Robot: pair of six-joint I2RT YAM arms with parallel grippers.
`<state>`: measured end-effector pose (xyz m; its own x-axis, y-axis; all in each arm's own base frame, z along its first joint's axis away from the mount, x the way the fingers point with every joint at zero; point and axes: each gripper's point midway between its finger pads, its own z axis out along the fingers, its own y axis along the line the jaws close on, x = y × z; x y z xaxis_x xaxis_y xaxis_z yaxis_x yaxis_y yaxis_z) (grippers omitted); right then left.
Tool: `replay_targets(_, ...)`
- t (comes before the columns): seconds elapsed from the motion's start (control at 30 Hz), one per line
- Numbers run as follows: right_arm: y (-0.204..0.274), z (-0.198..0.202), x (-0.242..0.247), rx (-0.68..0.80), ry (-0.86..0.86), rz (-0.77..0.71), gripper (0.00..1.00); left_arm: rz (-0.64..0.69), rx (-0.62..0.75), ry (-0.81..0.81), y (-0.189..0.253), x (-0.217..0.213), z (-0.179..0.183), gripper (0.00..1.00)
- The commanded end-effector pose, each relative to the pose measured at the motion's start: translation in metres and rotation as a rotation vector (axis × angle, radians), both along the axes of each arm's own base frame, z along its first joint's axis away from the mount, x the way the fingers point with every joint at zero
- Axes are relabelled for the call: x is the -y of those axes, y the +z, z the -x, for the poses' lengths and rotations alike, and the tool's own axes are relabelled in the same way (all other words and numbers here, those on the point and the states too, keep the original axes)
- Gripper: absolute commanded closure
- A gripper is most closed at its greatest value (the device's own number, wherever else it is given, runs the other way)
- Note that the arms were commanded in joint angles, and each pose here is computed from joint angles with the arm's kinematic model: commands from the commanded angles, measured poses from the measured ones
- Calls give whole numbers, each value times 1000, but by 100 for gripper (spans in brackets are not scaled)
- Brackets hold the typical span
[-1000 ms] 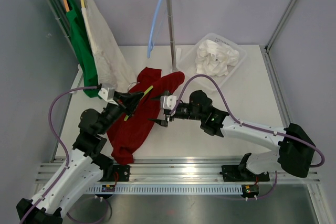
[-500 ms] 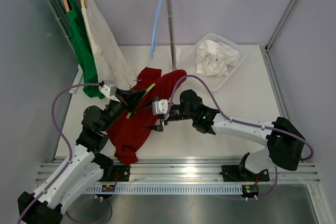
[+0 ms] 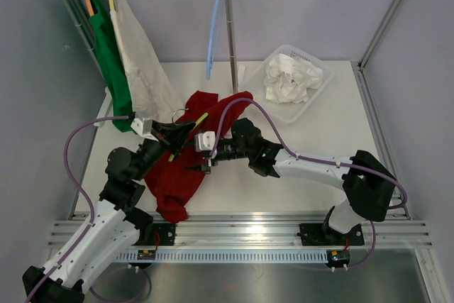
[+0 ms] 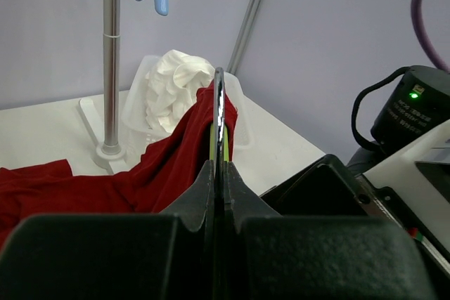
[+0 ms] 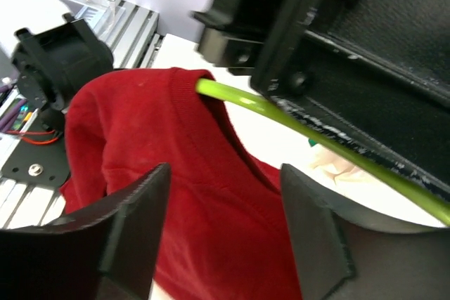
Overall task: Remove the t-shirt from the hanger
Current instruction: Remove the tshirt from the hanger
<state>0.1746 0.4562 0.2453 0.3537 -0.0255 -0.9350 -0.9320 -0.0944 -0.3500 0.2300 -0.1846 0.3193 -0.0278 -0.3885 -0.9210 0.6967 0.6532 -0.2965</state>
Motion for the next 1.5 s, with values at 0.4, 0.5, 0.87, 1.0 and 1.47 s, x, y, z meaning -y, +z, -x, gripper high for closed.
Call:
replay_targets(0.4,42,-19,-13,-20,-125,-153,100,68,136,-29,41,0,12,100)
replay_targets(0.5,61,-19,4,-8,-180,-263,100,63,143,-21,41,-1,11,100)
replay_targets(0.87,96,-57,53,-10,-499,-390,100,51,179,-31,46,-2,19,100)
replay_targets(1.0,91,-82,62,-6,-631,-355,100,51,190,-39,49,-3,24,100)
replay_targets(1.47,101,-85,100,-4,-677,-377,72,36,175,-24,44,-4,21,100)
